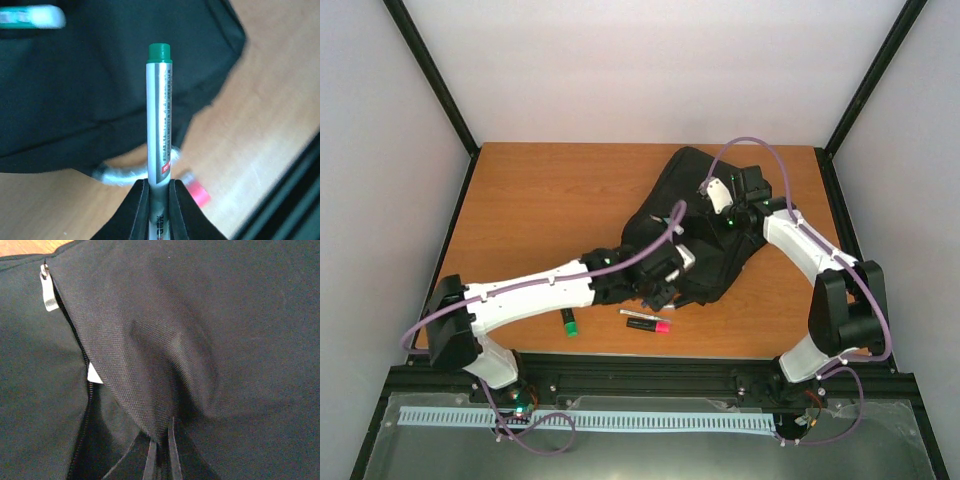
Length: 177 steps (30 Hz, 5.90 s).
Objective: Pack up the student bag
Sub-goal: Place the stationery in the student bag.
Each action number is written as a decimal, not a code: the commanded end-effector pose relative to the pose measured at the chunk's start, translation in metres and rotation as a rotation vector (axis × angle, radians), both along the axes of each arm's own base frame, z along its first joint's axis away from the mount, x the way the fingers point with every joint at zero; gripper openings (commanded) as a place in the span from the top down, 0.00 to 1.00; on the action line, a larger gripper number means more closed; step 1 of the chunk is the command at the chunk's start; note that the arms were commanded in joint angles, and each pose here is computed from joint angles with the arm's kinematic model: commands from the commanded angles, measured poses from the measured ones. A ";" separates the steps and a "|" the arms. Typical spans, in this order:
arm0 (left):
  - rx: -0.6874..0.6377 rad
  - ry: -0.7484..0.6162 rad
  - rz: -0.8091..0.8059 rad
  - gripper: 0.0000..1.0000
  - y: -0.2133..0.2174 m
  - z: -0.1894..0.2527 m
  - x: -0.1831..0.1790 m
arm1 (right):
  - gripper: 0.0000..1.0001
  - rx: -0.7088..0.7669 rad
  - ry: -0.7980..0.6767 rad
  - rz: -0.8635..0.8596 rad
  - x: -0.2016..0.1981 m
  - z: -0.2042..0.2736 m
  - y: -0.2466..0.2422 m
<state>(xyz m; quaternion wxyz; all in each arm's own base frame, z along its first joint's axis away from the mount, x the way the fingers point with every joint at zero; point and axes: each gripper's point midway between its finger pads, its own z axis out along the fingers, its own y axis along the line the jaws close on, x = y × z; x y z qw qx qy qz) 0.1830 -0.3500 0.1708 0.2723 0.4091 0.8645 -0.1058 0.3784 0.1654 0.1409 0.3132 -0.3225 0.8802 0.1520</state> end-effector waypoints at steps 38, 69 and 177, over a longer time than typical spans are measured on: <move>-0.698 0.648 0.748 0.99 0.004 -0.018 0.124 | 0.97 0.209 0.028 0.092 -0.007 0.040 0.035; -0.683 0.537 0.884 0.99 0.019 -0.033 0.161 | 0.97 0.217 0.075 0.138 -0.022 0.022 0.038; -0.344 0.109 0.453 0.96 -0.037 -0.043 0.236 | 0.97 0.149 0.065 0.118 -0.016 0.013 0.030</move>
